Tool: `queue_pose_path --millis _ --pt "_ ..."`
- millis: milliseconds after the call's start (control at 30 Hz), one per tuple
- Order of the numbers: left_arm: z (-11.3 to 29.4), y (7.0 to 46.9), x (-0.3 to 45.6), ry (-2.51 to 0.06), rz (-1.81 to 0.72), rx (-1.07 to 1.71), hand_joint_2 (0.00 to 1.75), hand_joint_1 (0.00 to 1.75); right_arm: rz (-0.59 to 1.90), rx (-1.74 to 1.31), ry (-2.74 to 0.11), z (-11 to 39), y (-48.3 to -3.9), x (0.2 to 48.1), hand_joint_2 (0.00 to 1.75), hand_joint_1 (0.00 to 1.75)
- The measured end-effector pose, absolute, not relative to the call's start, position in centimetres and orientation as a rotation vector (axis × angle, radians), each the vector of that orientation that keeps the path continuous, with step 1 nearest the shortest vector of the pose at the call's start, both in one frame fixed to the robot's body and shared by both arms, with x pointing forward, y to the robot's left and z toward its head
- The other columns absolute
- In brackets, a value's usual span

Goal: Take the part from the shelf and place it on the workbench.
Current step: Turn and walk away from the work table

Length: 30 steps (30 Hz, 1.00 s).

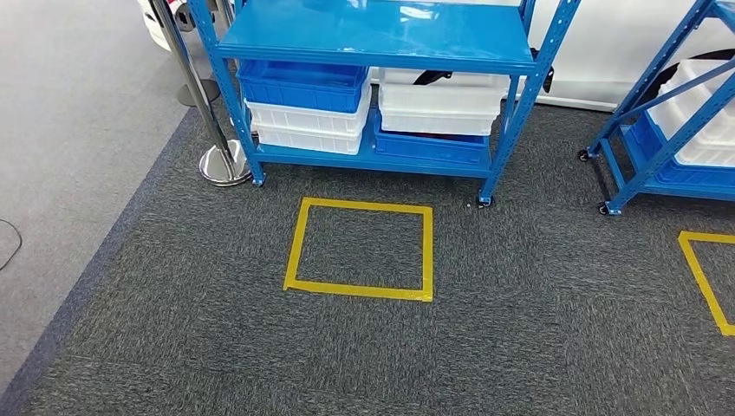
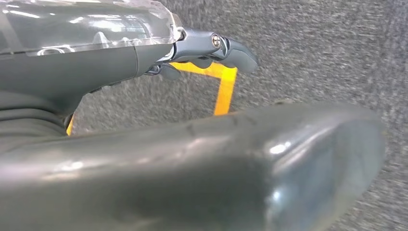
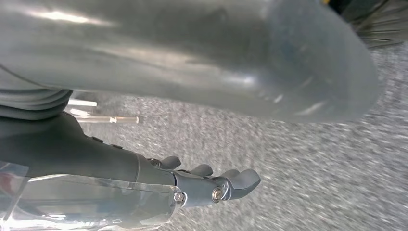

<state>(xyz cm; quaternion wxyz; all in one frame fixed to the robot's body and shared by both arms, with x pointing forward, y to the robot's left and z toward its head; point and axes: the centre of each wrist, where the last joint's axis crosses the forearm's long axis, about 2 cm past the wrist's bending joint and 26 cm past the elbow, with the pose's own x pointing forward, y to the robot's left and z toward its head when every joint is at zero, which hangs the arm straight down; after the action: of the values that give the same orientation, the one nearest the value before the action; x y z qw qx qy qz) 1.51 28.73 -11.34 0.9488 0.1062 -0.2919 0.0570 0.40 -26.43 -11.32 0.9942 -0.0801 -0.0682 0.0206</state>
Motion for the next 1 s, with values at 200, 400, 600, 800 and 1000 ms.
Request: queue_pose_path --millis 200,400,600,800,1000 --pt "-11.3 28.6 1.9 -0.601 0.118 0.215 0.00 0.00 0.045 -0.155 -0.145 -11.3 -26.5 0.6 0.00 0.00" --pt "-11.3 28.6 1.7 -0.595 0.117 0.215 0.00 0.00 0.048 -0.156 -0.146 -11.3 -26.5 0.5 0.00 0.00" --pt "-11.4 28.8 0.9 -0.579 0.118 0.221 0.00 0.00 0.048 -0.151 -0.148 -11.3 -26.3 0.2 0.00 0.00" --pt "-11.4 28.8 1.0 -0.582 0.113 0.219 0.00 0.00 0.042 -0.156 -0.167 -11.3 -26.3 0.7 0.00 0.00" --pt "-11.4 28.4 0.9 -0.579 0.113 0.210 0.00 0.00 -0.014 -0.160 -0.162 -11.3 -26.6 0.1 0.87 0.00"
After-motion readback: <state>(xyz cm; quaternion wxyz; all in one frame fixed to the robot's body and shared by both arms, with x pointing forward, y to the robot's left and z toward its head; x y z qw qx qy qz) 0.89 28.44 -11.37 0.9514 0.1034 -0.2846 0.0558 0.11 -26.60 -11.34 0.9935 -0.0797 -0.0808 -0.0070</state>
